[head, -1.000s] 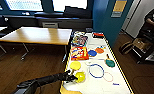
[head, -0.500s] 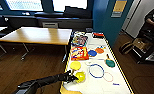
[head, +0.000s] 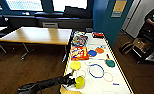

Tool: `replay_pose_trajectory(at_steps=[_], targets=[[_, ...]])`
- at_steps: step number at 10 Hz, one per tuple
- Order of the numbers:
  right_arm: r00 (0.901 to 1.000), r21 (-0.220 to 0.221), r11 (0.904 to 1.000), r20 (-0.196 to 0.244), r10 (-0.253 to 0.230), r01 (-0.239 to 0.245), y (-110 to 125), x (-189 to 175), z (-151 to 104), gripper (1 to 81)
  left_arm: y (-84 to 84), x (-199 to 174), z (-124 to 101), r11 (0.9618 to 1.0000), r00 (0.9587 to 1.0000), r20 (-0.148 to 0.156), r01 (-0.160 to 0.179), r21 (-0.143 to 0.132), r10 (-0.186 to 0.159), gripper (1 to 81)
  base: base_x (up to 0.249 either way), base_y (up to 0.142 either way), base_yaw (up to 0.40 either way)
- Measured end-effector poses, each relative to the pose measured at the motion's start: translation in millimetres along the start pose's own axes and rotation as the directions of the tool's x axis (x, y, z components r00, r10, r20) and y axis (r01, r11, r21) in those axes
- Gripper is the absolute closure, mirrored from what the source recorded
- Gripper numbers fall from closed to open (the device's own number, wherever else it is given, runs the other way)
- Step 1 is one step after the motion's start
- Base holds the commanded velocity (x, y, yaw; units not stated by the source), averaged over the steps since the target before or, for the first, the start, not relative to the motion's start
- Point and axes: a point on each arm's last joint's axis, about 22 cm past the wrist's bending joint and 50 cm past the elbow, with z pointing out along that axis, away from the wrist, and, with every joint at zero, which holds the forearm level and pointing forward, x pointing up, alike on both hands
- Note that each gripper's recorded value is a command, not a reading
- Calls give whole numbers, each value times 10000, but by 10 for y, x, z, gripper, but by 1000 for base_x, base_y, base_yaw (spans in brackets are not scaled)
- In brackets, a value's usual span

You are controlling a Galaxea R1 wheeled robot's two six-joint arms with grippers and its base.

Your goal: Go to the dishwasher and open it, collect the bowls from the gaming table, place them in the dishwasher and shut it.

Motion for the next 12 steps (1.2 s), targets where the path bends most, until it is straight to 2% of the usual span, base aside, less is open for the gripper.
replay_pose_trajectory(at_steps=[1,3,4,6,8,10,12], targets=[[10000,-109,9999,-52,3,-4,55,38,10,811,-7,-7,1,10000,10000,7,10,6,-10,811,0,0,0],[9999,-118,9999,118,5,-4,63,8,85,811,6,2,-5,10000,10000,28,-19,1,19,811,0,0,0],[9998,-94,10000,178,5,-3,52,-10,106,811,54,22,-35,9999,9998,103,-155,-47,156,811,0,0,0],[9998,-80,10000,181,-5,7,42,-13,76,811,244,121,-166,9980,9987,96,-495,-385,499,811,0,0,0],[9997,61,9999,216,-99,97,-52,-1,9,811,475,195,-316,9931,9962,97,-858,-802,868,811,0,0,0],[9997,244,9994,110,-234,231,-184,68,-101,811,697,204,-487,9845,9920,155,-1224,-1252,1253,811,0,0,0],[9996,249,9993,23,-296,296,-212,99,-250,811,664,249,-742,9811,9900,73,-1383,-1357,1405,811,0,0,0]])
